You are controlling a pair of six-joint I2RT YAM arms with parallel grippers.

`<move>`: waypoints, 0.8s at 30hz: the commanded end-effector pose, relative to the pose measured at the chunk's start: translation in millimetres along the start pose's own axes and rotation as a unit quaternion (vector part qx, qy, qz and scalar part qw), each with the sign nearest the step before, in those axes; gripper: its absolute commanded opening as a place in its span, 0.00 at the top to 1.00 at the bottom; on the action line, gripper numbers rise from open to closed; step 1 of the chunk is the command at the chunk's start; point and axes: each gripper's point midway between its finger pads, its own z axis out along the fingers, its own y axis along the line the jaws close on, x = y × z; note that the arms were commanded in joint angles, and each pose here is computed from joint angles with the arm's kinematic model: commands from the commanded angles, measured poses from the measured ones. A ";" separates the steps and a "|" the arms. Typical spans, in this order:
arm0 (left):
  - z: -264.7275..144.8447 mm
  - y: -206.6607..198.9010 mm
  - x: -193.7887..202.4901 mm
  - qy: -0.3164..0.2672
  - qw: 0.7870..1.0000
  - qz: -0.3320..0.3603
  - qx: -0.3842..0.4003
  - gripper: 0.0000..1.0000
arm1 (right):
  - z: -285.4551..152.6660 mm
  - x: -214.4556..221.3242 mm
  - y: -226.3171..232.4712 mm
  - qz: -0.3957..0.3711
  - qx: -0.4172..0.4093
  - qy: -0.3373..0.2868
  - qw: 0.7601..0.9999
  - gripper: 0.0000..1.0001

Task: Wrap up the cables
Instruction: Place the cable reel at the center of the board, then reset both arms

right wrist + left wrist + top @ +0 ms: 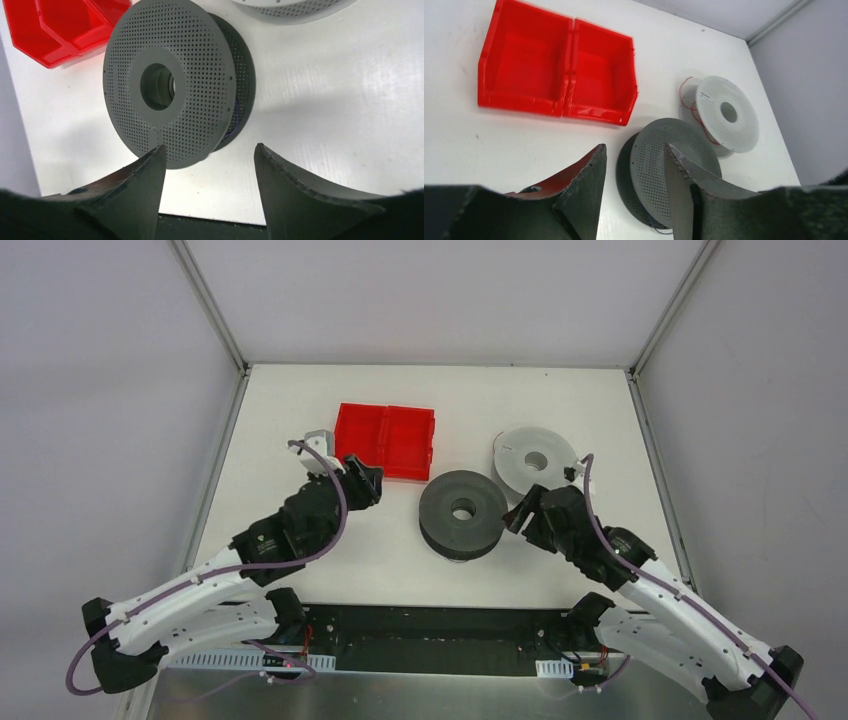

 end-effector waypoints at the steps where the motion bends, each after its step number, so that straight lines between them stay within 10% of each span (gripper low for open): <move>1: -25.9 -22.8 -32.8 0.038 0.988 0.132 0.076 0.51 | -33.8 -12.4 -25.2 -0.087 0.068 0.016 0.994 0.31; 9: -72.1 -36.3 -53.6 0.108 0.965 0.185 0.151 0.02 | -98.0 -71.9 -25.3 -0.090 0.060 -0.090 0.990 0.01; 24: -89.7 -15.7 -81.2 0.059 0.976 0.160 0.138 0.01 | -146.4 -88.2 -25.1 -0.053 -0.031 -0.151 0.987 0.01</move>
